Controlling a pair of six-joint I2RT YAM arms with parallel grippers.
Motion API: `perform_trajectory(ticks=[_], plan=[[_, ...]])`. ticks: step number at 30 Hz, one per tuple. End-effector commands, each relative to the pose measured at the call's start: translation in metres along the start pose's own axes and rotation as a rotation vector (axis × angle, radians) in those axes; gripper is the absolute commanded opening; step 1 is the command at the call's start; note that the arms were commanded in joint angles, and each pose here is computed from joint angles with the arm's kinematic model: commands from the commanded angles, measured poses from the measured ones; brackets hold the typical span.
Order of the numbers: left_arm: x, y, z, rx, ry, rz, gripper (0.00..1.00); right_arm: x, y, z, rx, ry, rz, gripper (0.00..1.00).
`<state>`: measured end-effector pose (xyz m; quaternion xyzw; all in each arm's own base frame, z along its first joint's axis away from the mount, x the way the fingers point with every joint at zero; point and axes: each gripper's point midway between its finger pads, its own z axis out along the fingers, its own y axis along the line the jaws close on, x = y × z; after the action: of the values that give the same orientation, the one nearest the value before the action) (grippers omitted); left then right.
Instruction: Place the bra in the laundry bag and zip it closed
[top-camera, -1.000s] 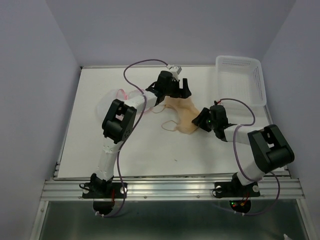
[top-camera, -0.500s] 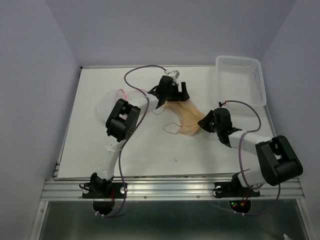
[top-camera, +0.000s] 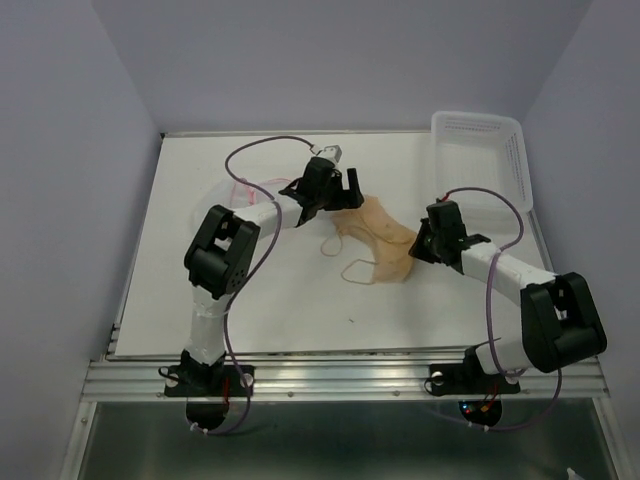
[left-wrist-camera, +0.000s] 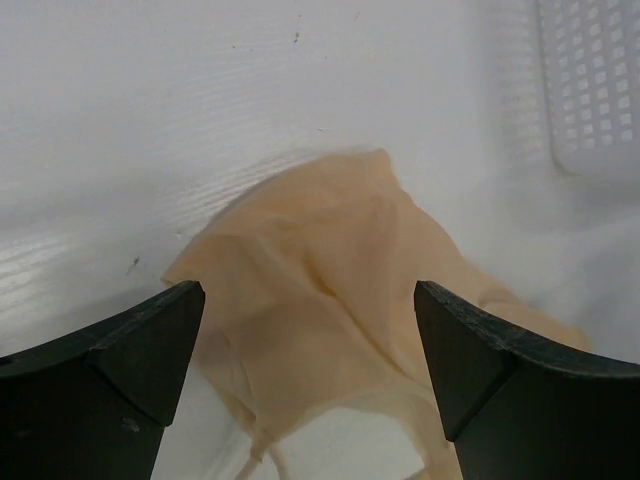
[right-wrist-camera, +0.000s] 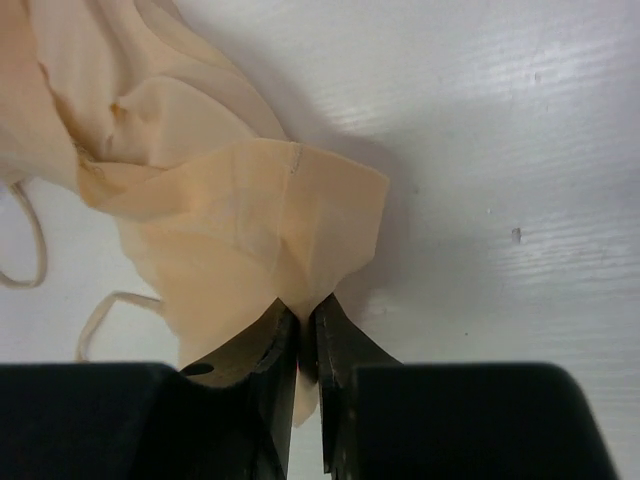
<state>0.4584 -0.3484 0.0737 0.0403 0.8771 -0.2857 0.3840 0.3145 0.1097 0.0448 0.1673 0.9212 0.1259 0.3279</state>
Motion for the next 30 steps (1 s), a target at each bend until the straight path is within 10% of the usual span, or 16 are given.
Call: perform_trajectory(ticks=[1,30], plan=[[-0.047,-0.048,-0.062,0.112,-0.12,0.053,0.99,-0.03,-0.005,-0.018,0.073,0.042,-0.159,0.17],[-0.031,-0.054,-0.032,0.056,0.03,0.403,0.99,-0.076,0.015,0.008,-0.049,0.11,-0.459,0.11]])
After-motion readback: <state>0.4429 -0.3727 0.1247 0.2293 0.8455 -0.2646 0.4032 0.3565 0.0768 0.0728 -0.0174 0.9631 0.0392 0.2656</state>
